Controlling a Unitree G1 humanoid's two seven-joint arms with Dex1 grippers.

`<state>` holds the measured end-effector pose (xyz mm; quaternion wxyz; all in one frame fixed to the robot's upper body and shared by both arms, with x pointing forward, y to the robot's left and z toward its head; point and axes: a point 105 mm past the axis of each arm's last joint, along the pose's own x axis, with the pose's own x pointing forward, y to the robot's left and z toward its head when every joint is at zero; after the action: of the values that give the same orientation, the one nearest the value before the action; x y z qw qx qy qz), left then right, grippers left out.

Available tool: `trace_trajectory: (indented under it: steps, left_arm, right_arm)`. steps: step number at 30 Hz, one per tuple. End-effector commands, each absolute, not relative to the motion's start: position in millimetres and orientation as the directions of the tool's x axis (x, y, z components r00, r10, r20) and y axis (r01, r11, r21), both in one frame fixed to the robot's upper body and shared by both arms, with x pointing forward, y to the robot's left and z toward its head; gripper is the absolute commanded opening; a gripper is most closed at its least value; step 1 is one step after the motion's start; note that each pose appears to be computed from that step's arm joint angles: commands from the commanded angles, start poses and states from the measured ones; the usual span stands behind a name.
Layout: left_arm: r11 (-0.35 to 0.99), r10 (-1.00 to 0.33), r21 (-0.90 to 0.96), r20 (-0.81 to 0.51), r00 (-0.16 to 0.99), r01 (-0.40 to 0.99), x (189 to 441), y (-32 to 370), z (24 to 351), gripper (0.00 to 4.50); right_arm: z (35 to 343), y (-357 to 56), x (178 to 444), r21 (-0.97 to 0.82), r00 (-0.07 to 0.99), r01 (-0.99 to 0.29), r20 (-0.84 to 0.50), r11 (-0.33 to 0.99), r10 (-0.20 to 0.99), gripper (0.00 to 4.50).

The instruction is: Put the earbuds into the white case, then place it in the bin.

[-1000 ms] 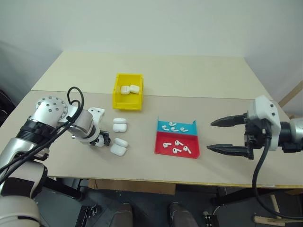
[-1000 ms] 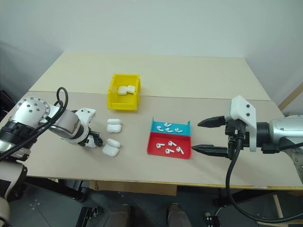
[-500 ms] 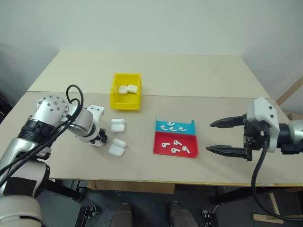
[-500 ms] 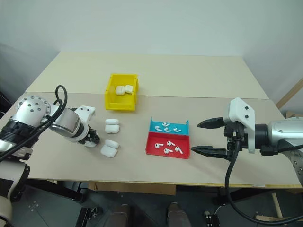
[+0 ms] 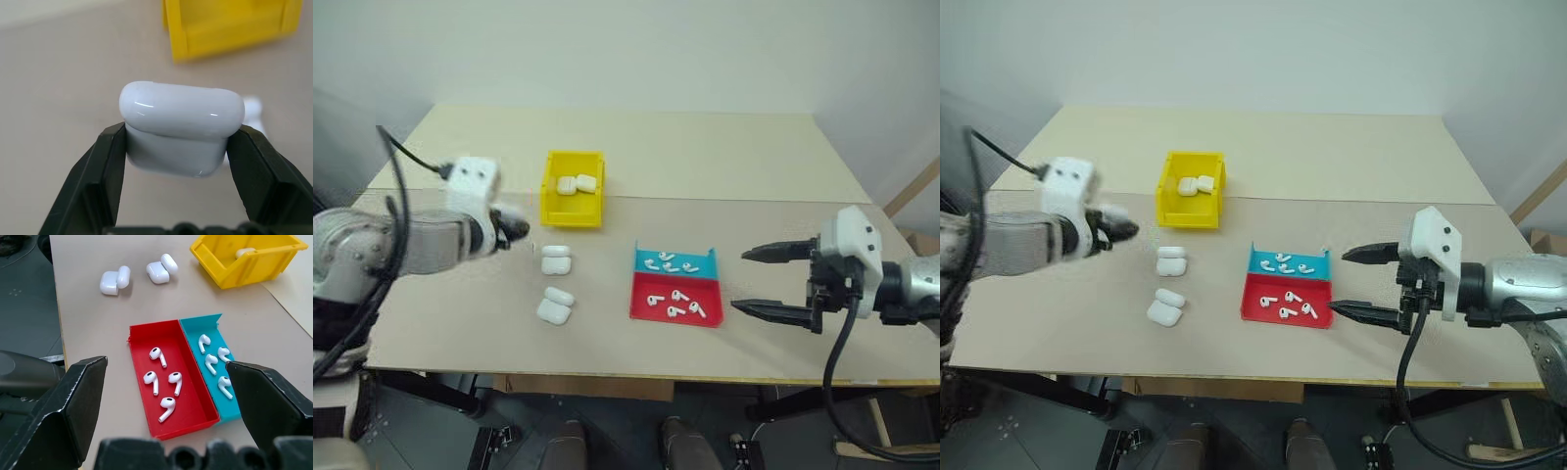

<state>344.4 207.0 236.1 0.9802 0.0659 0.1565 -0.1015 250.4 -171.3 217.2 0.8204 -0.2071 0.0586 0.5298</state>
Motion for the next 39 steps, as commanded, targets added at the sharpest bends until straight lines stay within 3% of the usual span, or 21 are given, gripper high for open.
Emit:
trace_trajectory:
  steps: [1, 3, 5, 9, 14, 17, 21, 29, 32, 36, 39]
  left_arm:
    - [0.910, -0.413, 0.042, -0.016, 0.911, 0.413, 335, 194, 286, 2.80]
    - [0.807, -0.589, 0.018, 0.103, 0.802, 0.590, 323, 183, 296, 2.80]
    - [0.733, -0.675, 0.030, 0.152, 0.722, 0.679, 317, 178, 298, 2.80]
    - [0.362, -0.918, 0.145, 0.225, 0.326, 0.921, 287, 161, 293, 2.80]
    - [0.007, -0.984, 0.169, 0.179, -0.023, 0.986, 265, 155, 279, 2.80]
    - [-0.129, -0.980, 0.203, 0.124, -0.156, 0.971, 253, 148, 268, 2.80]
    - [-0.192, -0.972, 0.209, 0.093, -0.216, 0.959, 246, 143, 260, 2.80]
    - [-0.116, -0.980, 0.208, 0.132, -0.146, 0.971, 245, 140, 255, 2.80]
    - [-0.109, -0.981, 0.197, 0.137, -0.137, 0.974, 241, 137, 247, 2.80]
    - [-0.075, -0.982, 0.199, 0.153, -0.106, 0.977, 238, 132, 244, 2.80]
    - [-0.045, -0.985, 0.198, 0.154, -0.076, 0.979, 236, 131, 239, 2.80]
  right_arm:
    - [226, -165, 250, -0.352, 0.442, -0.873, -0.273, 0.338, 0.855, 4.50]
    - [227, -162, 251, -0.367, 0.439, -0.869, -0.259, 0.333, 0.860, 4.50]
    - [227, -159, 252, -0.377, 0.436, -0.866, -0.250, 0.327, 0.865, 4.50]
    - [229, -152, 253, -0.399, 0.422, -0.863, -0.231, 0.310, 0.877, 4.50]
    - [230, -148, 255, -0.408, 0.404, -0.866, -0.227, 0.290, 0.886, 4.50]
    - [231, -148, 256, -0.402, 0.397, -0.870, -0.226, 0.286, 0.890, 4.50]
    - [228, -143, 259, -0.382, 0.392, -0.881, -0.257, 0.280, 0.883, 4.50]
    - [225, -116, 267, -0.274, 0.381, -0.920, -0.472, 0.279, 0.795, 4.50]
    - [210, -112, 272, -0.252, 0.374, -0.927, -0.613, 0.276, 0.696, 3.93]
    - [195, -106, 277, -0.258, 0.375, -0.926, -0.700, 0.275, 0.607, 2.55]
    - [182, -101, 284, -0.278, 0.393, -0.917, -0.743, 0.284, 0.541, 2.55]
